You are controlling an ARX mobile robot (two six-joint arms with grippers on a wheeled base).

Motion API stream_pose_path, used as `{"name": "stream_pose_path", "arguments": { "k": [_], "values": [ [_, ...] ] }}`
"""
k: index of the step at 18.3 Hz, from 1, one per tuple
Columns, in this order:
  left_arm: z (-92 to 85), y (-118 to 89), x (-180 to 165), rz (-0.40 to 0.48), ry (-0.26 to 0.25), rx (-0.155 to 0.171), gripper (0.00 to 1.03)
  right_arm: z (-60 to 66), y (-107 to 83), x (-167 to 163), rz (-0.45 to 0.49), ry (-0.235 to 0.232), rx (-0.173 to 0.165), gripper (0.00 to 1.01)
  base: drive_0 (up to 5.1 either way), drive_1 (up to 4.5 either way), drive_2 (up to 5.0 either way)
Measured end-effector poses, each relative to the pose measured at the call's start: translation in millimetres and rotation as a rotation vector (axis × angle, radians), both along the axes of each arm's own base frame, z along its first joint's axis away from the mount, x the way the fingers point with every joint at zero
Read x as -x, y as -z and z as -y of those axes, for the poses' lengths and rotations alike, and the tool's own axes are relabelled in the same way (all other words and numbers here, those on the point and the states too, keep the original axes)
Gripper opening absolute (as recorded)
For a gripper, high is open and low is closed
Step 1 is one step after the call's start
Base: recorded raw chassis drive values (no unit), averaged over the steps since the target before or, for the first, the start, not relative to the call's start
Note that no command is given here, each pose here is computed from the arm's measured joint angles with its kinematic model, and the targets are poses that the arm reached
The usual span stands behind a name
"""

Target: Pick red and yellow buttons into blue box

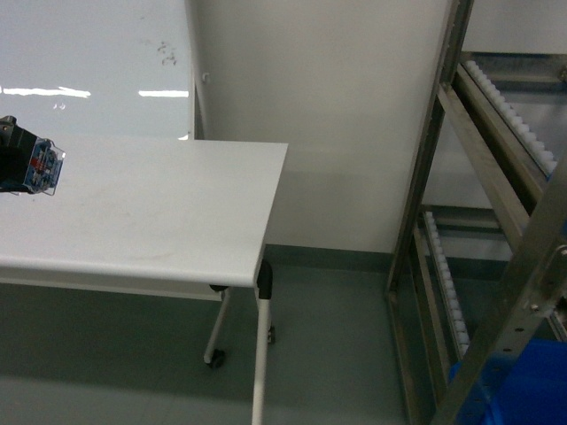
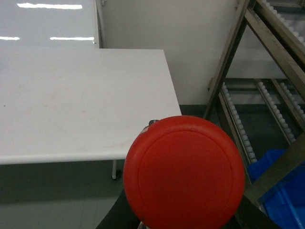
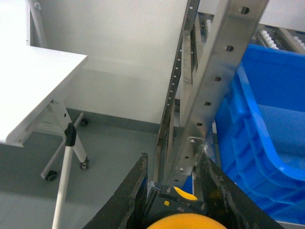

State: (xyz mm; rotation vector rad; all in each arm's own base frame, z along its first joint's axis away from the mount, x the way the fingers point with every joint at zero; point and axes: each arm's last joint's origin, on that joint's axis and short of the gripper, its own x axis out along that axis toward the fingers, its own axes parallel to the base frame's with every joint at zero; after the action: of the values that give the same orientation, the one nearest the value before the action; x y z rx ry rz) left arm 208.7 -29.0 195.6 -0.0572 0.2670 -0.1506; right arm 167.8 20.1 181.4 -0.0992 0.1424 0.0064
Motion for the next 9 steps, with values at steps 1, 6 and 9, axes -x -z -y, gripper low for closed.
{"name": "stream_pose_path", "arguments": {
  "k": [1, 6, 9],
  "values": [
    [0.0, -0.2, 0.0, 0.002, 0.0, 0.0, 0.22, 0.0, 0.1, 0.0, -0.001, 0.0, 0.0, 0.3, 4.4, -4.26, -0.4],
    [0.1, -0.3, 0.0, 0.002, 0.0, 0.001, 0.22, 0.0, 0.1, 0.0, -0.001, 0.0, 0.0, 0.3, 4.4, -4.27, -0.3],
    [0.0, -0.1, 0.0, 0.0, 0.0, 0.0, 0.22, 0.0, 0.0, 0.0, 0.0, 0.0, 0.0, 0.3, 4.4, -4.26, -0.3]
  ]
}}
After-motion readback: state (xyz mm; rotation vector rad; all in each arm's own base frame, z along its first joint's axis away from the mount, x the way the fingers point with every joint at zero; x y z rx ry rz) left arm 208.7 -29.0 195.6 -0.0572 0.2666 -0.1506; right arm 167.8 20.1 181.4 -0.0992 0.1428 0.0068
